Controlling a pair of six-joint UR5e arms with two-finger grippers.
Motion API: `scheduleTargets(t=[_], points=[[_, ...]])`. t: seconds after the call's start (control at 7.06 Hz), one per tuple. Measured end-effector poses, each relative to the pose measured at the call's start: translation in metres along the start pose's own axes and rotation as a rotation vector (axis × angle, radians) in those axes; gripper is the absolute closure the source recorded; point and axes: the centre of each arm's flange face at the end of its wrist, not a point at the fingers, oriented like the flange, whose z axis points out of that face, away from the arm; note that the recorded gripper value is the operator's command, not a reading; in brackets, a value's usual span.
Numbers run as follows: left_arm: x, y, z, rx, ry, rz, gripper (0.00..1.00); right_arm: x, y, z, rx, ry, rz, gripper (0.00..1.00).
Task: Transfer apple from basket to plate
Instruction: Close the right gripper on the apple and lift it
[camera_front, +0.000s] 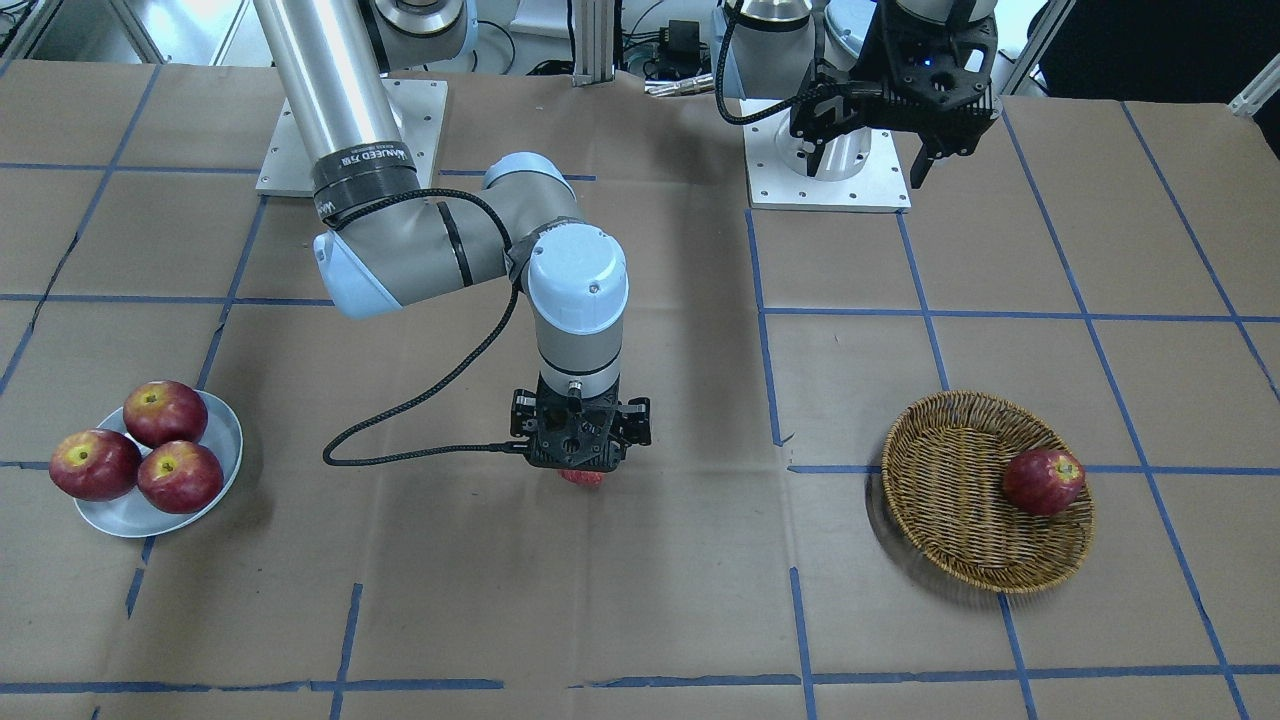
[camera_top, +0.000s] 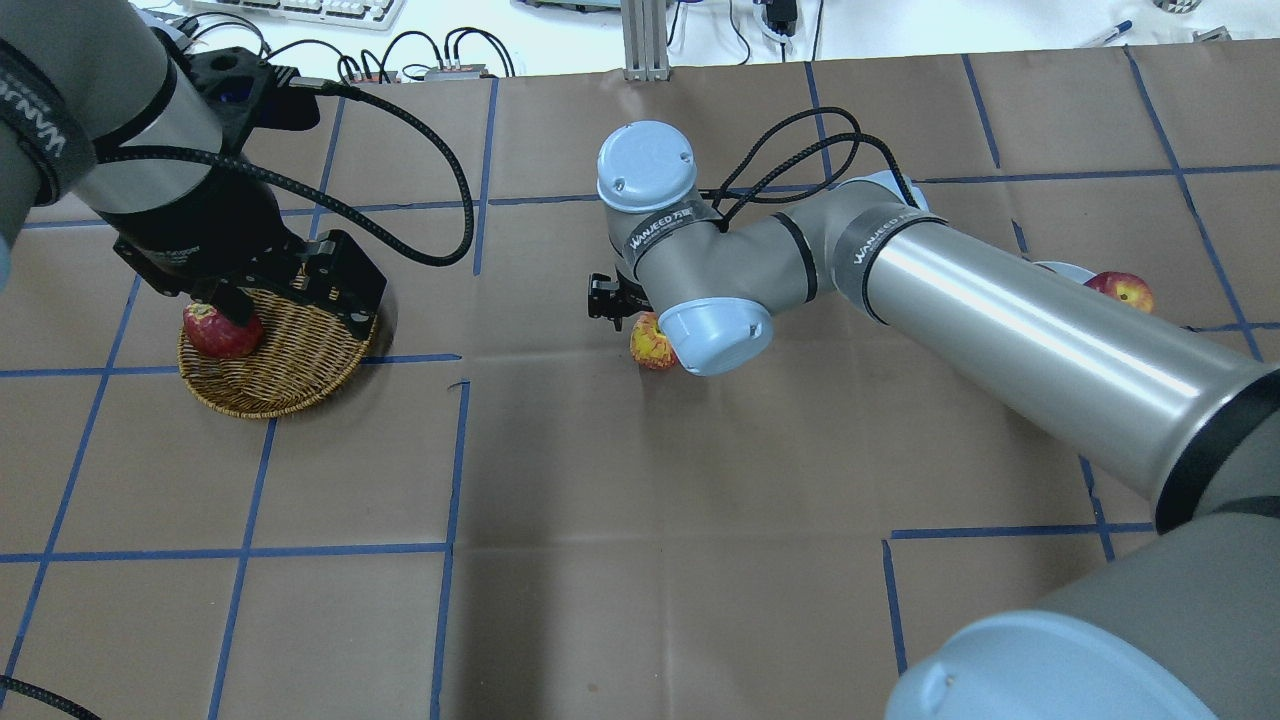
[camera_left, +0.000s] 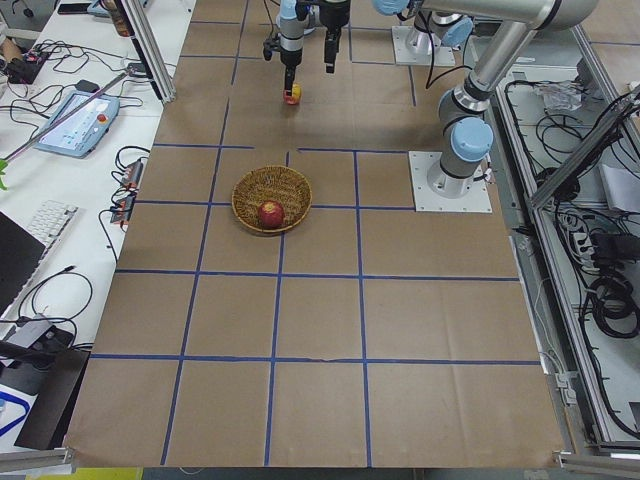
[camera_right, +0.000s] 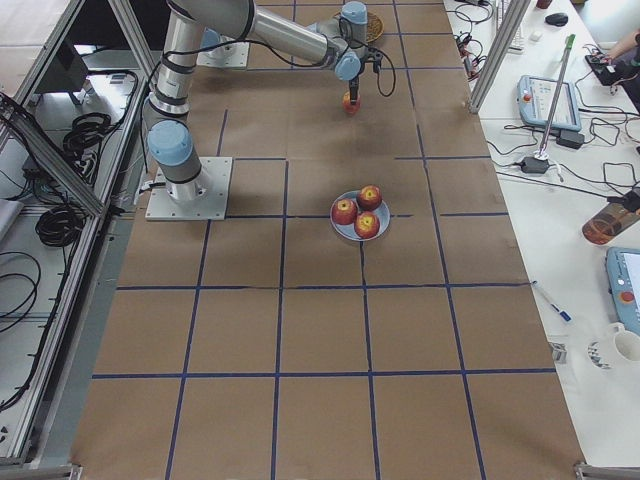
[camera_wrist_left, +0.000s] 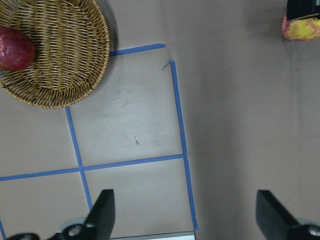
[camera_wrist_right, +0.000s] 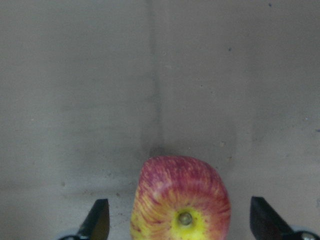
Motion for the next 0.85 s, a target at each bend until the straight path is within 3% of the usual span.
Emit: scheduleTargets(t=[0.14, 0.57, 0.85], points=[[0.0001, 0.0005, 0.0001, 0.000, 0.000, 0.000, 0.01, 0.0010, 0.0032, 0.0096, -0.014, 0.007, 0.001, 0.00], [0.0003, 0.0015, -0.0002, 0.001, 0.001, 0.000, 0.01, 0.0024, 0.0054, 0.0175, 0.010, -0.004, 0.009, 0.32], [0.0003, 0.0015, -0.0002, 0.001, 0.001, 0.000, 0.01, 0.0027, 0.0045, 0.0174, 0.016, -0.006, 0.010, 0.40]])
